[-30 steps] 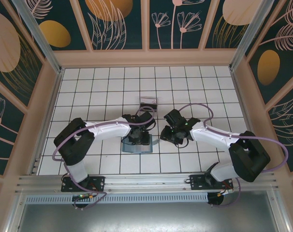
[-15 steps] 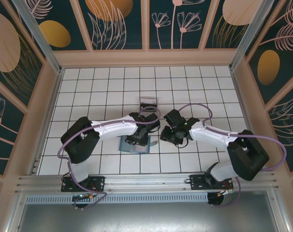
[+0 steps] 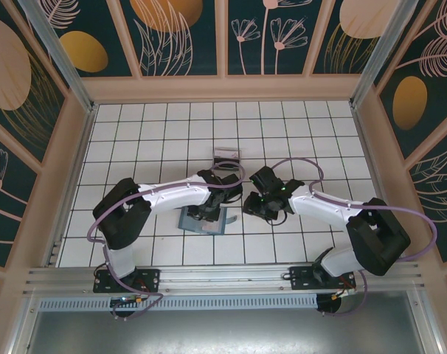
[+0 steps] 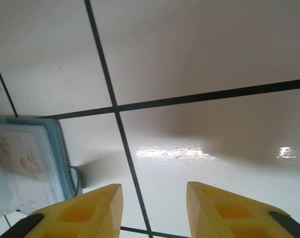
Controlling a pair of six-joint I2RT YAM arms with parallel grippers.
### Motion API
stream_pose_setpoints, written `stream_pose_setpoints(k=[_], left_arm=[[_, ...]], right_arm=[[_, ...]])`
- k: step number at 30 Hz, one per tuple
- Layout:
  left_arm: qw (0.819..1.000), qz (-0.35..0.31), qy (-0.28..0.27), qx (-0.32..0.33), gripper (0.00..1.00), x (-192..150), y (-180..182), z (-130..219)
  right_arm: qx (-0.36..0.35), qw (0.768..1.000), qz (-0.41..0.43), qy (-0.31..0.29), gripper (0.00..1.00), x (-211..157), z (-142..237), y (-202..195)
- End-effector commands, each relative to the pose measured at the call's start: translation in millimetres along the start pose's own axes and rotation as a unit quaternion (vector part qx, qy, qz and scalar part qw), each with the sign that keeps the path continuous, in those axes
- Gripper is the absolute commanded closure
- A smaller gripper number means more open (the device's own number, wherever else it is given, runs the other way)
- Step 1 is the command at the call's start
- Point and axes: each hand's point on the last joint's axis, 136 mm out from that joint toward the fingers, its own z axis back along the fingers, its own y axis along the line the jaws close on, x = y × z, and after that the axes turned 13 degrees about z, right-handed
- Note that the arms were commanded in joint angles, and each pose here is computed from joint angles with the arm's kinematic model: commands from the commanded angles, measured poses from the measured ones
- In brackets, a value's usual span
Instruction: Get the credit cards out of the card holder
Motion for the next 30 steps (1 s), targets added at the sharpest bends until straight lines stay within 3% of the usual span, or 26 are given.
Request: stream_pose_setpoints(k=[1,6,16,30], left_arm=[[0.999,-0.006,-0.022,0.022,0.59,5,14,10],[0.999,-0.009,-0.024,0.032,0.58,3,21,7],[0.999,0.003,-0.029,0.028,0.58,3,33,1],[1.0,0.023,-0.004,0.005,0.59,-6,46,-31]], right_arm=[[0.04,0.999,0.012,-0.012,0.59,7,2,19],[0.085,0.996,0.021,-0.002,0.53,2,-3,40],[0.079,0.995,0.034,0.043,0.56,-16,-27,49],[0.062,0.996,0.038,0.053,0.9,-20,-31,44]])
